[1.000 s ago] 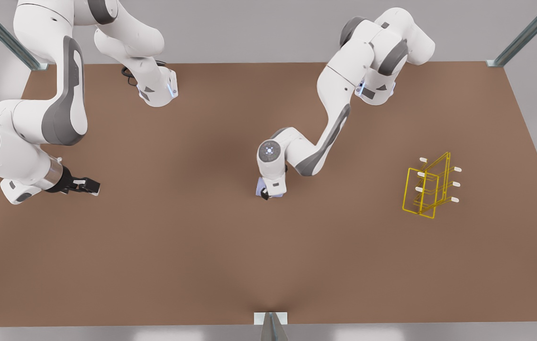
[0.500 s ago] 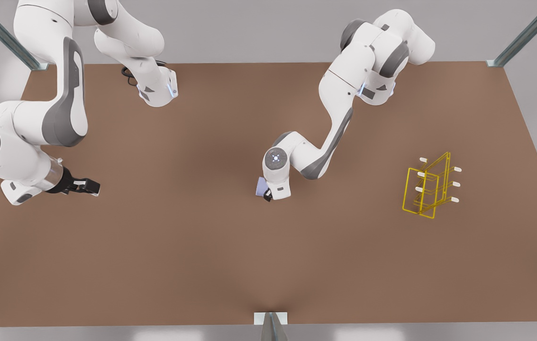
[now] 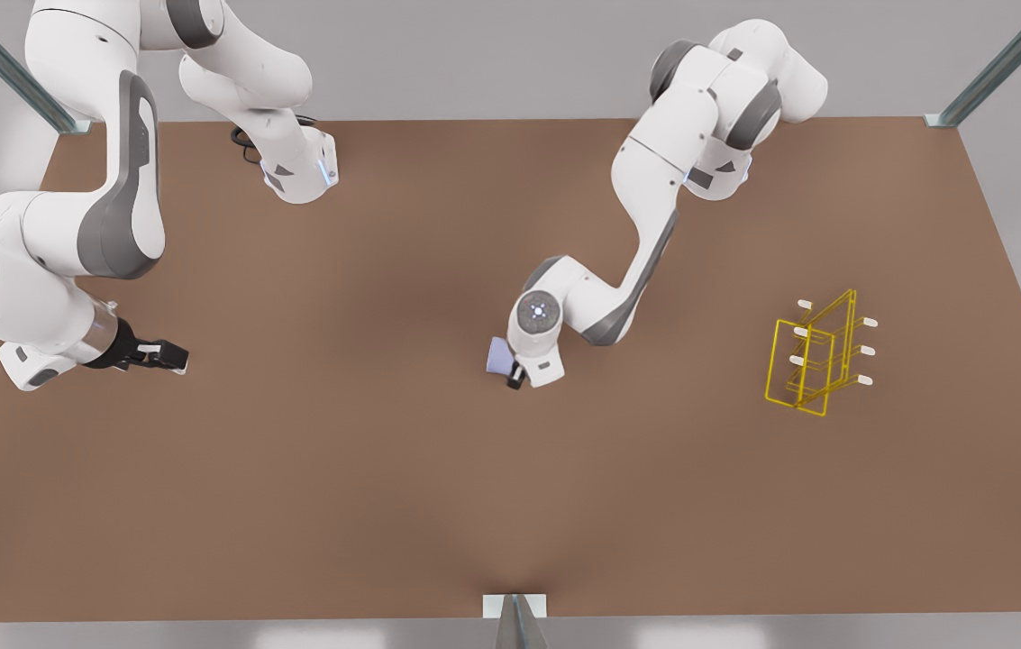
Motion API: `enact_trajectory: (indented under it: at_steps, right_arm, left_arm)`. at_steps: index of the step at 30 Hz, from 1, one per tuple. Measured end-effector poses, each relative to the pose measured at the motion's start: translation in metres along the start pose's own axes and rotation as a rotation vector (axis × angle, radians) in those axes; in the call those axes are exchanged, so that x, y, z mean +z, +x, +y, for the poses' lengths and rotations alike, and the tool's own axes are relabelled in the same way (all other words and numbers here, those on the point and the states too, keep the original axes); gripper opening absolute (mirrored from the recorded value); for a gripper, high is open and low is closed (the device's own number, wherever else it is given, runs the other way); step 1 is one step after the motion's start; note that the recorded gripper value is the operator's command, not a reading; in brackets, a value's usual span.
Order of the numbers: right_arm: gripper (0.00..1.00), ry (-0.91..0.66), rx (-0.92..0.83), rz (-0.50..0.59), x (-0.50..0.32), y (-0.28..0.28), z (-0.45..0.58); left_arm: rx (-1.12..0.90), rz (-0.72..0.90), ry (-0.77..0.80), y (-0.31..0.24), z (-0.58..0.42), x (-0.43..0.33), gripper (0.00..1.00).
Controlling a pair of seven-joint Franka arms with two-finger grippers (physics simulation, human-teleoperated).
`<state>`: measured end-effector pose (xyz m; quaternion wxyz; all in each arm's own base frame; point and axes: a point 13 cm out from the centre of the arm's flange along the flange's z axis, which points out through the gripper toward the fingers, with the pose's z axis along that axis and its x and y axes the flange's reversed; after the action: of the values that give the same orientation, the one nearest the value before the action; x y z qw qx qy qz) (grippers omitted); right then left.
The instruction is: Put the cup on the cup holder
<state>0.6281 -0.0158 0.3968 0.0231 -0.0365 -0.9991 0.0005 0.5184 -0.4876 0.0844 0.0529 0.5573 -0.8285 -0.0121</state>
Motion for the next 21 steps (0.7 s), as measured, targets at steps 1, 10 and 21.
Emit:
enact_trajectory:
  at_steps: [1, 10, 21]
  right_arm:
    - [1.00, 0.000, 0.000, 0.001, 0.001, 0.000, 0.000]
    - [1.00, -0.001, 0.001, 0.005, 0.003, -0.001, -0.001]
    - [1.00, -0.001, 0.003, 0.007, 0.004, -0.001, -0.004]
  left_arm:
    - [-0.014, 0.001, -0.002, -0.003, 0.000, 0.001, 1.00]
    - [-0.060, -0.013, -0.026, -0.004, 0.013, 0.009, 1.00]
    - [-0.080, -0.020, -0.017, -0.001, 0.017, 0.035, 0.99]
